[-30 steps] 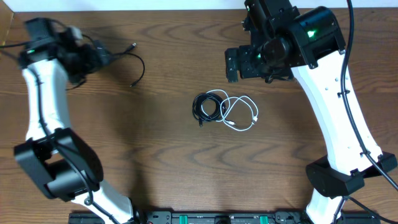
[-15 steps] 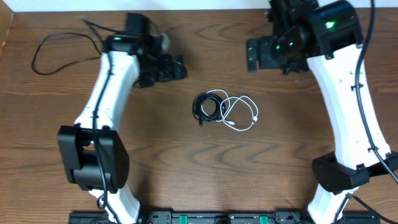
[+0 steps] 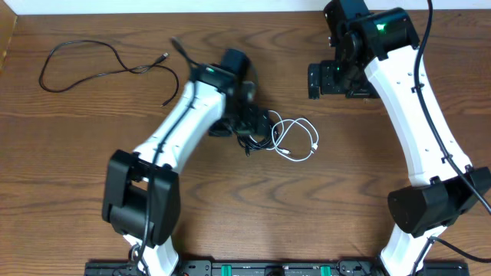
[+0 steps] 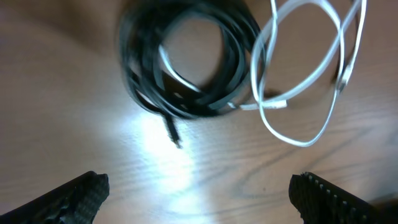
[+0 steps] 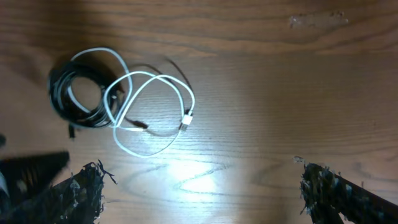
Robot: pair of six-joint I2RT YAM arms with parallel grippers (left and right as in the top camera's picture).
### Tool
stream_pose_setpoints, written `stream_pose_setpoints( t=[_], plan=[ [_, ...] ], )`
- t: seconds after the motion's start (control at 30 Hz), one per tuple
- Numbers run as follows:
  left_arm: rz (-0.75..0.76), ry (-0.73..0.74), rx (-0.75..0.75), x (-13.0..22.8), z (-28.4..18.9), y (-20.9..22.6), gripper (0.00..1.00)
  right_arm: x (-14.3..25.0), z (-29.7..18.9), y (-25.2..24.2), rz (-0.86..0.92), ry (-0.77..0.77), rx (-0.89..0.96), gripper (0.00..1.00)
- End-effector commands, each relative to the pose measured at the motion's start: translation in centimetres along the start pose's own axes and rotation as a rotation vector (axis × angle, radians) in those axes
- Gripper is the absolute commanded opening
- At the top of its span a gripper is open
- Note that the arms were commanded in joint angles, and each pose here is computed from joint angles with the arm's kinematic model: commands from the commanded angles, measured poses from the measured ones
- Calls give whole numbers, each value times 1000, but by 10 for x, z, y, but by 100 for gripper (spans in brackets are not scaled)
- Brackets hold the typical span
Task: Untangle cables
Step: 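Move the left gripper over the remaining black and white bundle, then lower the right gripper onto the white cable and grasp it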
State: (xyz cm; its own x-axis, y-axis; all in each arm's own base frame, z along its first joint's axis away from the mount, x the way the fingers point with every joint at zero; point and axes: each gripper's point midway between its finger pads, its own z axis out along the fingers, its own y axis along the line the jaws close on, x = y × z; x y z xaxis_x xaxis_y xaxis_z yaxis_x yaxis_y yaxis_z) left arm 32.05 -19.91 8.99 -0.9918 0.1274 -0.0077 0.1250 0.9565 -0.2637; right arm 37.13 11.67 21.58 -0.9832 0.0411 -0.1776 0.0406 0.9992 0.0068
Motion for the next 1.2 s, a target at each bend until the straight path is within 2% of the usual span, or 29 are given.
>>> stream_pose_setpoints(
  t=[0.0, 0.17, 0.33, 0.53, 0.83, 0.93, 1.03, 1.17],
  plan=[
    [-77, -28, -110, -1, 2, 14, 98, -2, 10, -14, 32, 21, 27, 99],
    [-254, -104, -274, -13, -9, 60, 98, 5, 22, -23, 43, 62, 43, 99],
    [-351, -116, -284, -19, -17, 89, 98, 6, 46, -12, -45, 73, 10, 99],
    [-374, -112, -287, -19, -19, 98, 98, 5, 86, 17, -56, 52, -84, 99],
    [-374, -112, -287, -19, -19, 98, 98, 6, 120, 46, 133, 53, -222, 98],
    [-374, -112, -287, -19, -19, 98, 98, 7, 132, 51, 203, 45, -229, 93],
    [-374, -112, -287, -19, -19, 98, 98, 14, 143, 51, 354, 74, -220, 78],
    [-374, -112, -287, -19, -19, 98, 98, 26, 155, 56, 531, 113, -209, 71]
  ],
)
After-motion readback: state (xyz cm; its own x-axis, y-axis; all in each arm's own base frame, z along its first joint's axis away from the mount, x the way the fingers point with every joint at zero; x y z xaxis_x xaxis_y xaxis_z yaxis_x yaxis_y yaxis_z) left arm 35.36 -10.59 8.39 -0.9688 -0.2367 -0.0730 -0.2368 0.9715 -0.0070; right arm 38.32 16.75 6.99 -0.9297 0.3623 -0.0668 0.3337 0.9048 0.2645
